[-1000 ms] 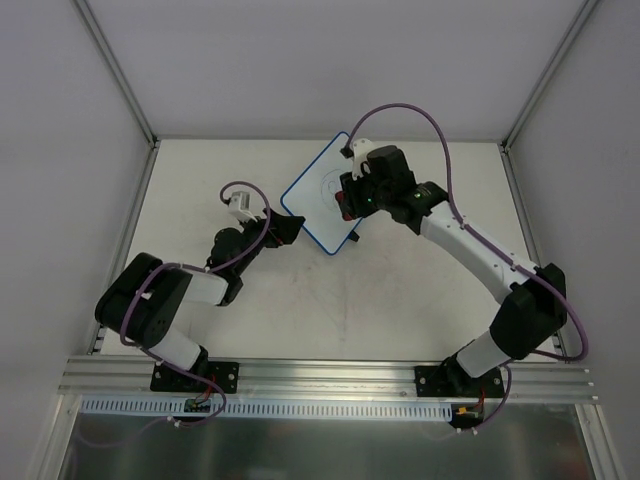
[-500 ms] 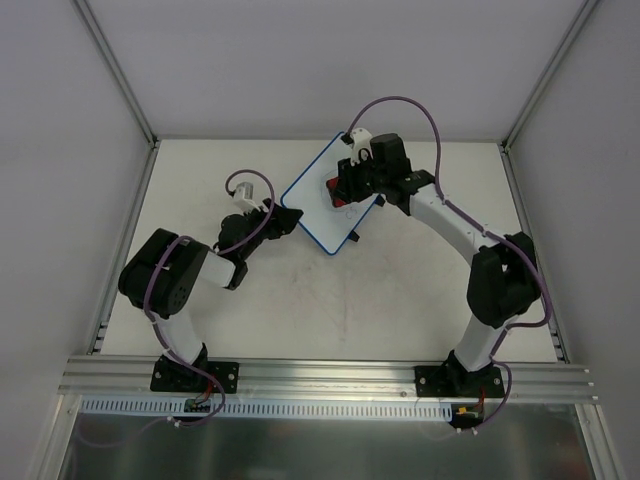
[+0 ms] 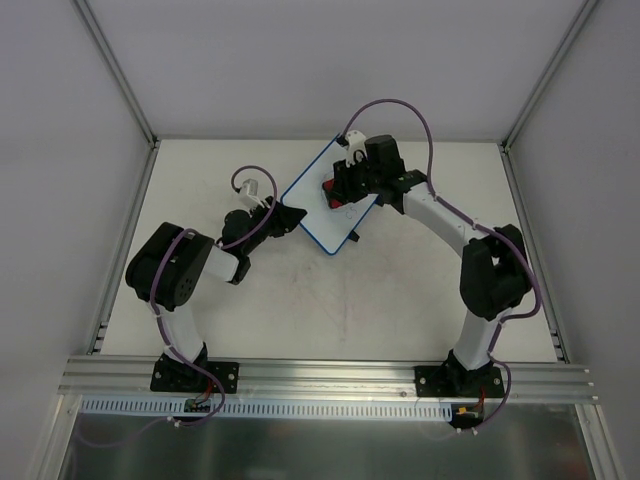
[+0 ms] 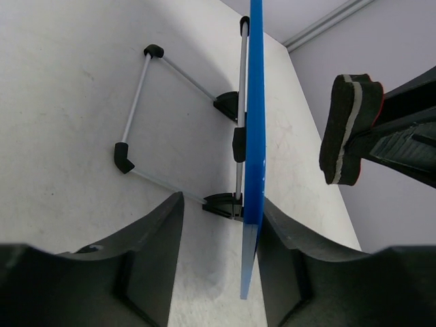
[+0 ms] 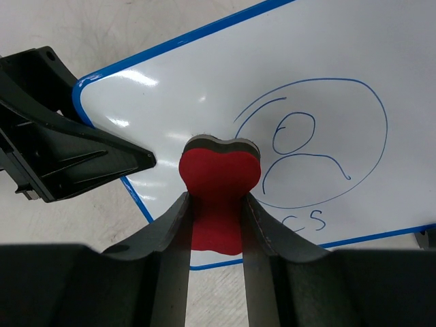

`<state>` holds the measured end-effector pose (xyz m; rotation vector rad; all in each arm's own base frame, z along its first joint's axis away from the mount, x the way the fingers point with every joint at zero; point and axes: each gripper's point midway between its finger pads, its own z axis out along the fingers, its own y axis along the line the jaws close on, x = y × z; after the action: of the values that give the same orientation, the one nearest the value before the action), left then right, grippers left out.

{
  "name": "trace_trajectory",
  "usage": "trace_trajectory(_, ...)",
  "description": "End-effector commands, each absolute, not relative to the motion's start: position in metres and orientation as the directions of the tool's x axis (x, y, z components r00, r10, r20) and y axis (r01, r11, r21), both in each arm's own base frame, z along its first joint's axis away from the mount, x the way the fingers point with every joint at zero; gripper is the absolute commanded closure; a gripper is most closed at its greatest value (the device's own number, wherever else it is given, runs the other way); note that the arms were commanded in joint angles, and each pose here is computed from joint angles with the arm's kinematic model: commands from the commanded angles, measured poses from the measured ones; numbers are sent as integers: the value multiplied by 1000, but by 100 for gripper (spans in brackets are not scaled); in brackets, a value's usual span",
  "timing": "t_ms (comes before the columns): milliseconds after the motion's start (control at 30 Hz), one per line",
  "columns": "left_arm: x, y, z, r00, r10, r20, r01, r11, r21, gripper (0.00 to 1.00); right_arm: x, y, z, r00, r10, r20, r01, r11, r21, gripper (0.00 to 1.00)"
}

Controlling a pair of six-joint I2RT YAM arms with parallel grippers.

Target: Erase the whiteboard

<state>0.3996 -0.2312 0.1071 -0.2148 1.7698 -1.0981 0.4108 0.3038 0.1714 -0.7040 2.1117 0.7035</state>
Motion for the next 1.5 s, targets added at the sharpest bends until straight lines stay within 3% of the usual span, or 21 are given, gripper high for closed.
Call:
trace_trajectory(0, 401, -236, 209, -239, -677, -696, 614, 449, -649, 60, 420, 317, 194, -480, -223, -849, -706, 673, 222, 100)
trace_trajectory(367, 395, -239, 215, -232, -673, -702, 640, 438, -632, 76, 425, 320, 181, -482, -253, -839, -677, 715, 174, 100)
trace_trajectory(767, 394, -239, 214, -238, -677, -696, 635, 434, -639, 84, 437, 331, 173, -496, -261, -828, -671, 720, 176, 100)
trace_trajectory(1033, 394, -242, 213, -253, -675, -693, 638, 422, -644, 99, 439, 337, 161, -507, -284, -814, -674, 719, 169, 100)
trace_trajectory(1467, 393, -245, 209, -275, -666, -693, 643, 408, -648, 100, 466, 335, 144, -551, -242, -799, -631, 747, 209, 100)
